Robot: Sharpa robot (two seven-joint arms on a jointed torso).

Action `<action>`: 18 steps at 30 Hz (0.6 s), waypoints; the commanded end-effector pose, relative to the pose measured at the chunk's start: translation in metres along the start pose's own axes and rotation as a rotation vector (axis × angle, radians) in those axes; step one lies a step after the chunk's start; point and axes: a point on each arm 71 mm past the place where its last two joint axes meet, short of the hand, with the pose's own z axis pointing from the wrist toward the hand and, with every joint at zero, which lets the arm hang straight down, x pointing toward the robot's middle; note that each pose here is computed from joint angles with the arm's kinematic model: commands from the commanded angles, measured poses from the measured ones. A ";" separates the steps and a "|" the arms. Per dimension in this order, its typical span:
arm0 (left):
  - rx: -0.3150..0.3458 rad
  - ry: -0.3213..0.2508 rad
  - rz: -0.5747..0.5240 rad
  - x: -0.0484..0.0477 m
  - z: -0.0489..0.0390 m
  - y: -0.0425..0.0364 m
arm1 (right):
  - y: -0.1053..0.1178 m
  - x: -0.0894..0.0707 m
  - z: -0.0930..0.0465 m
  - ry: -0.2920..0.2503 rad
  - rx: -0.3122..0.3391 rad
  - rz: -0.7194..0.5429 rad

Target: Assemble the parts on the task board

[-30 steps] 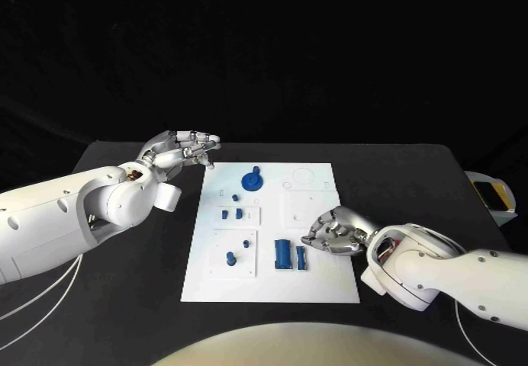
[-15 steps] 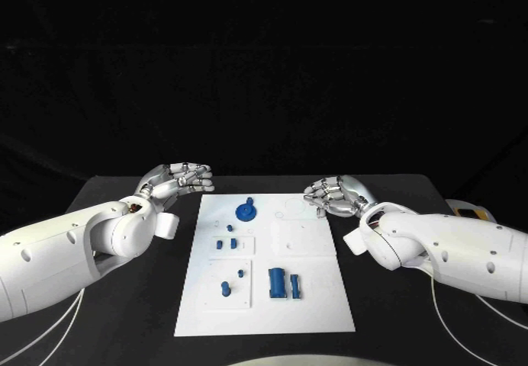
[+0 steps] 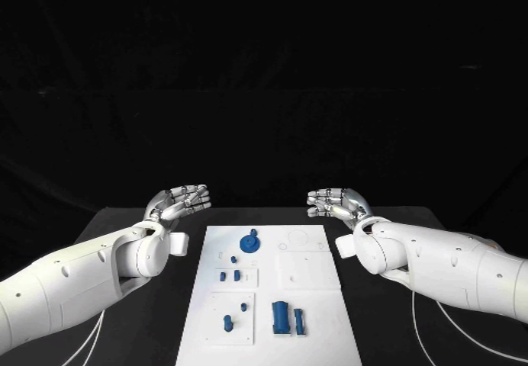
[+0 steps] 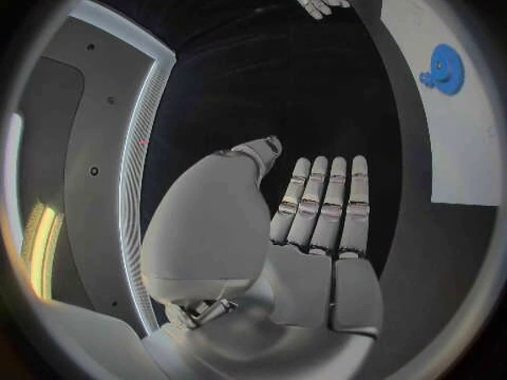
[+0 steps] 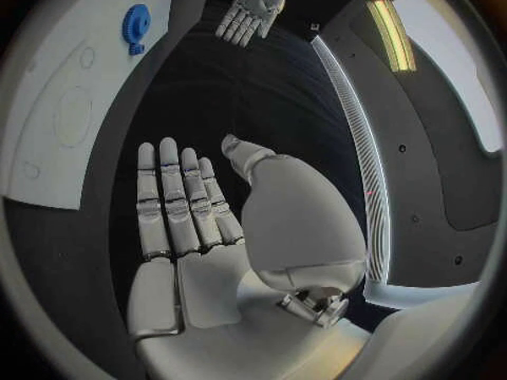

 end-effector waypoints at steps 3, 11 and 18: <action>0.000 -0.001 0.003 0.0021 -0.0022 -0.0005 | 0.001 0.003 -0.002 -0.006 -0.003 0.003; 0.011 -0.033 0.037 0.0254 -0.0153 -0.0014 | 0.014 0.022 -0.019 -0.064 -0.028 0.057; 0.034 -0.080 0.085 0.0581 -0.0386 -0.0066 | 0.035 0.043 -0.042 -0.134 -0.051 0.115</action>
